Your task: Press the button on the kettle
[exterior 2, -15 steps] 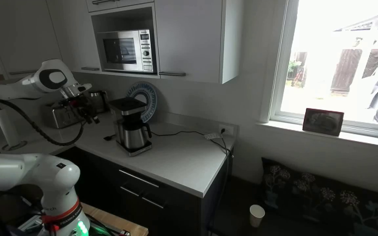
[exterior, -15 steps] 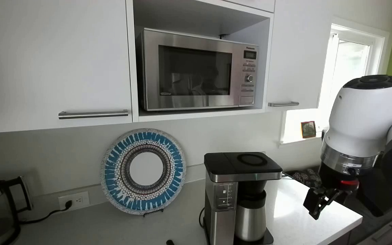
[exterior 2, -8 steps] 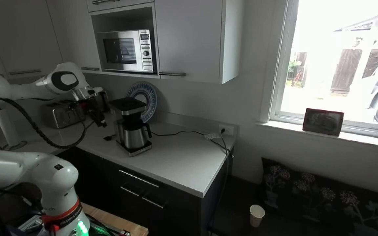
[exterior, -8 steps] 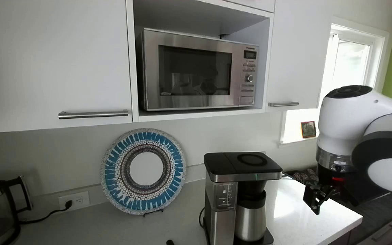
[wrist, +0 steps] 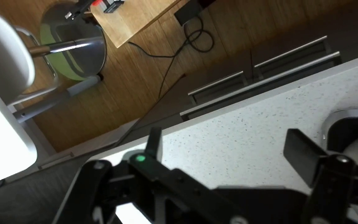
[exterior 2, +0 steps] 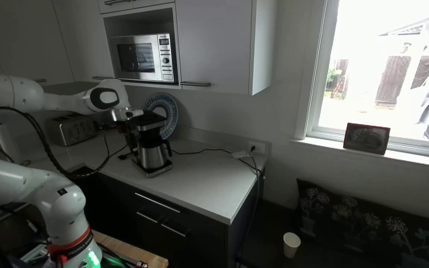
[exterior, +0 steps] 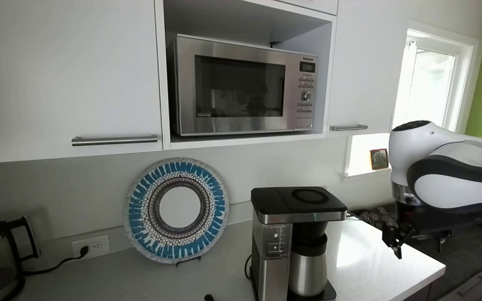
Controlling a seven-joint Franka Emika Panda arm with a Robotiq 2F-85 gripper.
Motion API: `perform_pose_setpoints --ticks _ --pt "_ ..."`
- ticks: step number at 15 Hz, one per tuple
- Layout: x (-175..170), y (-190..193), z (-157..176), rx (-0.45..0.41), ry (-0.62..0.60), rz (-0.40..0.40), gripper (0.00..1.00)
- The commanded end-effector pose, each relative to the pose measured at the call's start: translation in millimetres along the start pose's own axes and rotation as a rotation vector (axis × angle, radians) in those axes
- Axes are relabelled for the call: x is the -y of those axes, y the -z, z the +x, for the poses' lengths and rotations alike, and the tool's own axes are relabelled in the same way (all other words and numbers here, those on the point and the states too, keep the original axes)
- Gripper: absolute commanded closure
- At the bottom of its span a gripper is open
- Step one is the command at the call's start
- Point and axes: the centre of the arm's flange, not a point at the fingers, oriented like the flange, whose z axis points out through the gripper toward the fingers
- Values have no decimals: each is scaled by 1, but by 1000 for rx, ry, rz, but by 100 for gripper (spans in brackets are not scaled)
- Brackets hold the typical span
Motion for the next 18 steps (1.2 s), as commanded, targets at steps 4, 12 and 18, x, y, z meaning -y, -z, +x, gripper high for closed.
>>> perform_pose_setpoints --ticks 4,12,18 --pt "-35 -55 44 92 -139 67 0" --pt "-36 -46 41 80 -131 69 0" --pt "-40 -76 83 168 -210 69 0"
